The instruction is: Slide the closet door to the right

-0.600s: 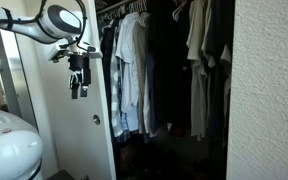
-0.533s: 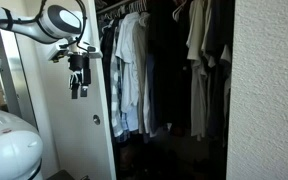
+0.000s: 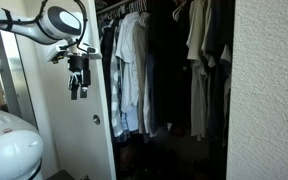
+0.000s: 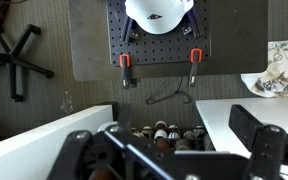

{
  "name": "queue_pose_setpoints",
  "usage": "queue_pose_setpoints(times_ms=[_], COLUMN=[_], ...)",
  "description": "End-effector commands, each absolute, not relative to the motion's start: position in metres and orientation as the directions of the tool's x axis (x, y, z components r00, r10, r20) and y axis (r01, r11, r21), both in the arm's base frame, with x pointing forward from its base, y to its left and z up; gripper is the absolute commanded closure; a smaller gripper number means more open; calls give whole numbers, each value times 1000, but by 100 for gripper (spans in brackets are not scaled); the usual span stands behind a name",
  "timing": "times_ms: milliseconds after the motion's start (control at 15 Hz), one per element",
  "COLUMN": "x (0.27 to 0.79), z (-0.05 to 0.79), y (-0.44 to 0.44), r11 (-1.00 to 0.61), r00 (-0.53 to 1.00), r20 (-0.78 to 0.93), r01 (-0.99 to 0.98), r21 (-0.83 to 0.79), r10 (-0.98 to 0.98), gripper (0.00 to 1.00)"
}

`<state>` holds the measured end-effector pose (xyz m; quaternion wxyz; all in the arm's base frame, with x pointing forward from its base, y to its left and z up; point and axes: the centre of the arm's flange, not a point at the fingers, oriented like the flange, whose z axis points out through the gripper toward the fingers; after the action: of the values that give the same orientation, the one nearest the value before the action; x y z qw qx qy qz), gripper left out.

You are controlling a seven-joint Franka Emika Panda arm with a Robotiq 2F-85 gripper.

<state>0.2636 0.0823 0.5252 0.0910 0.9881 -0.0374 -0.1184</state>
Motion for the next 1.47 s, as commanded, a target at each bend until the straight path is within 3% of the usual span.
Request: queue_pose_setpoints(times_ms=[0, 667, 1400], x=[258, 243, 280], z=[508, 473, 417], y=[100, 136, 181], r11=[-977, -980, -947], r00=[976, 999, 979], r20=[-199, -26, 181], r01=[-51, -24, 27], r21=[205, 198, 319], r10=[-92, -30, 89], gripper=[0, 0, 0])
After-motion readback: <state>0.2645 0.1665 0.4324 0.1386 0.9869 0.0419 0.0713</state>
